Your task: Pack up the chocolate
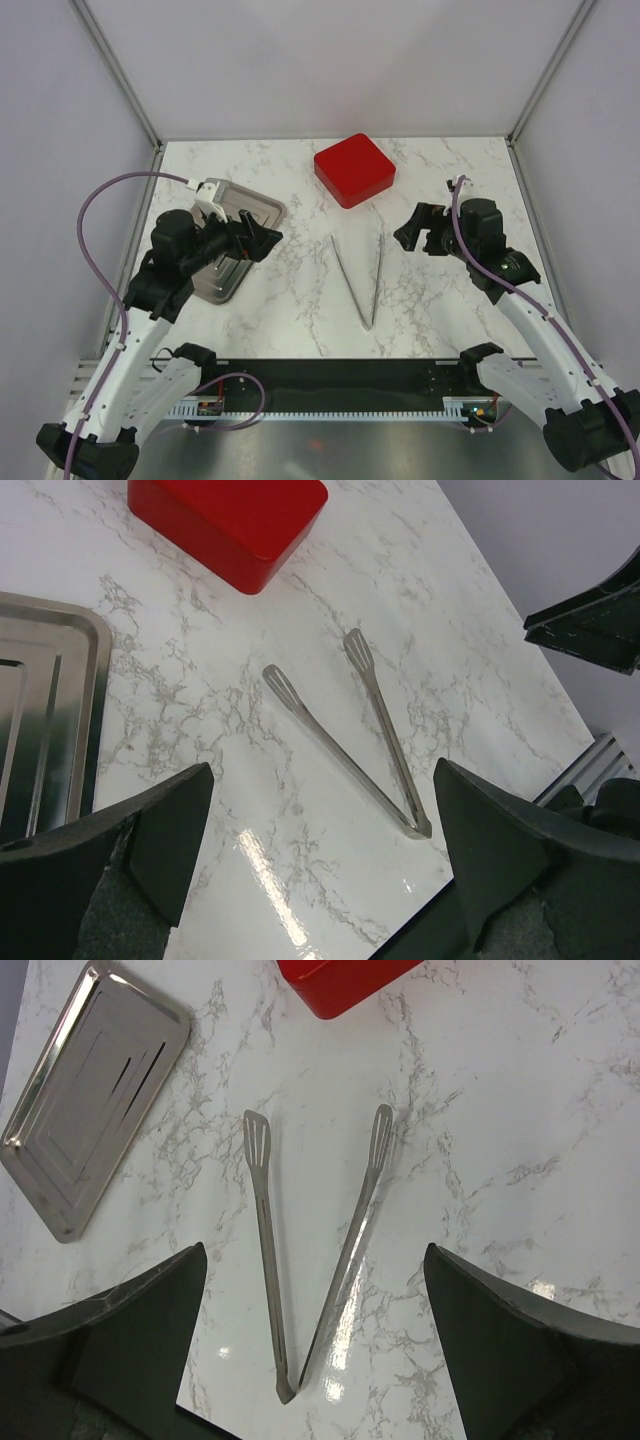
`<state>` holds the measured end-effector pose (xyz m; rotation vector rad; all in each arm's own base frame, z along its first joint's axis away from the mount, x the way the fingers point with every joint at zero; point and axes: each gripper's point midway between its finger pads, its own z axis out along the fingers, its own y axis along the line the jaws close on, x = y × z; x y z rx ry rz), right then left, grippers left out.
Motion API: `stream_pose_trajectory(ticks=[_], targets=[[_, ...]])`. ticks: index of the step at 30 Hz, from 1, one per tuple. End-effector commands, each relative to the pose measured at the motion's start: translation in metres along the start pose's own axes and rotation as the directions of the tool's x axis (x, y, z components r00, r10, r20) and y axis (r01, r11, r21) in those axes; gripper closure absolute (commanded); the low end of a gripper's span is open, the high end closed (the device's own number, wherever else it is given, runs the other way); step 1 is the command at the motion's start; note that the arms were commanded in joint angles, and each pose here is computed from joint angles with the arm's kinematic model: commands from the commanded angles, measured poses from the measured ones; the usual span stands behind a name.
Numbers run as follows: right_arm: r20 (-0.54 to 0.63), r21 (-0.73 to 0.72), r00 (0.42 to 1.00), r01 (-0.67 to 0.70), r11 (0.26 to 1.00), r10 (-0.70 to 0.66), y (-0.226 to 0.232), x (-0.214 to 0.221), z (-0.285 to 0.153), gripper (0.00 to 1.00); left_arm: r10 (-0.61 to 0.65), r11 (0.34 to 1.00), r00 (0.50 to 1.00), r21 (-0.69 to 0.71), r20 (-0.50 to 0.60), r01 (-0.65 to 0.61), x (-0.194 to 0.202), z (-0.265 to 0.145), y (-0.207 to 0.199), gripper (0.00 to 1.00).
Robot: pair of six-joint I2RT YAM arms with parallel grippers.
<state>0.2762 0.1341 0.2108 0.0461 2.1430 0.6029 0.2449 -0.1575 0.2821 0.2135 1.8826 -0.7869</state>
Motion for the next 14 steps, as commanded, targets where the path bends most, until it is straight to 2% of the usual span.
stream_pose_trajectory(ticks=[1, 14], targets=[[0.031, 0.027, 0.999, 0.019, 0.999, -0.020, -0.0046, -0.0048, -0.0056, 0.02, 0.069, 0.997, 0.997, 0.014, 0.018, -0.069, 0.0004, 0.0005, 0.0014, 0.00], [0.068, 0.066, 0.997, 0.039, 0.997, -0.044, -0.0113, -0.0141, -0.0032, 0.02, 0.090, 0.996, 0.995, 0.009, 0.041, -0.090, -0.0006, -0.0059, 0.0011, 0.00]])
